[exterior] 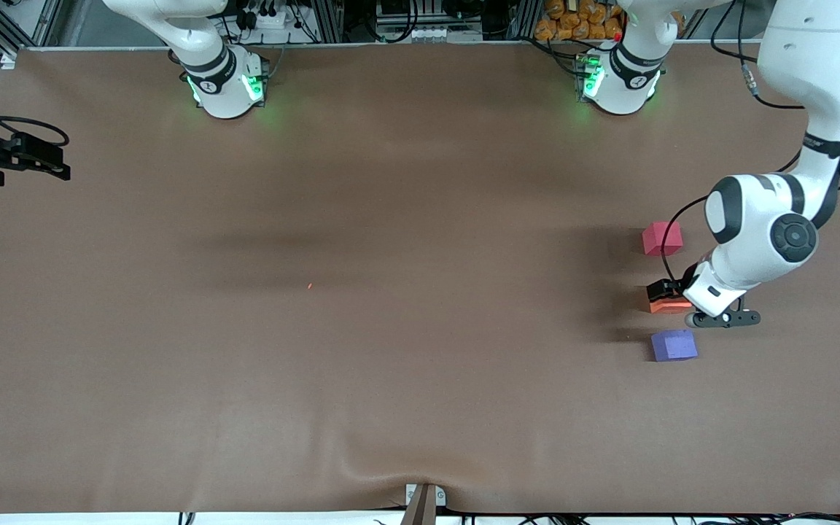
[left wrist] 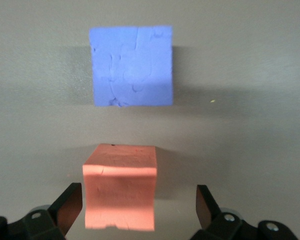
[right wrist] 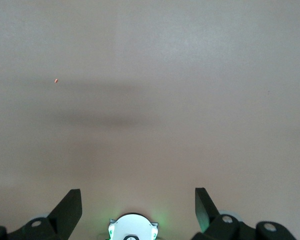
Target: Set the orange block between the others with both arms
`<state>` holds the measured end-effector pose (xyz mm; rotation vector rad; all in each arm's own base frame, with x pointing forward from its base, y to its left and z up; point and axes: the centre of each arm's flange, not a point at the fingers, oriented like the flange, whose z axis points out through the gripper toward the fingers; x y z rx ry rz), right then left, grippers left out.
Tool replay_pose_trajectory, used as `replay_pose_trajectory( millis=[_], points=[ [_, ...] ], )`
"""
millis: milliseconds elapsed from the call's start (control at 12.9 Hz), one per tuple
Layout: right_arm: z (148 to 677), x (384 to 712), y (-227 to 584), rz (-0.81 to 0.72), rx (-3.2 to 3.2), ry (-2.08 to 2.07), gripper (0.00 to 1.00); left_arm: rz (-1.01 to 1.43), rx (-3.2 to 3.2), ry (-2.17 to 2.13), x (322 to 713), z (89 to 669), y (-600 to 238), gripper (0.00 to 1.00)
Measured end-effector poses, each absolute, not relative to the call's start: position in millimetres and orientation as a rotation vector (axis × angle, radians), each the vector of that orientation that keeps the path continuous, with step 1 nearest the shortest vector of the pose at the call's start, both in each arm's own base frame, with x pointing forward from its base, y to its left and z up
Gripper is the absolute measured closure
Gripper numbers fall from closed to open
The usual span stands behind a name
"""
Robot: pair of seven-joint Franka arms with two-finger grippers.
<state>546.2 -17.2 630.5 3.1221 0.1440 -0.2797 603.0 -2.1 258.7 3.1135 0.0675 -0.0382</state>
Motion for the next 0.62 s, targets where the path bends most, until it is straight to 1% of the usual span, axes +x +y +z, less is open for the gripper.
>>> replay_pose_trajectory(
  millis=[156, 311, 622],
  points=[
    [630.8, 546.2, -18.3, -0.278, 3.122, 0.141, 0.00, -0.077, 3.115, 0.095, 614.3, 310.4, -3.6, 0.00],
    [632.2, 546.2, -18.9, -0.274, 3.123, 0.139, 0.00, -0.069, 3.120, 0.101, 618.4, 377.2, -4.3, 0.00],
    [634.1, 546.0, -21.9, -0.268, 3.124, 0.130, 0.00, 0.022, 3.130, 0.097, 597.1, 512.9, -8.8, 0.00]
  ],
)
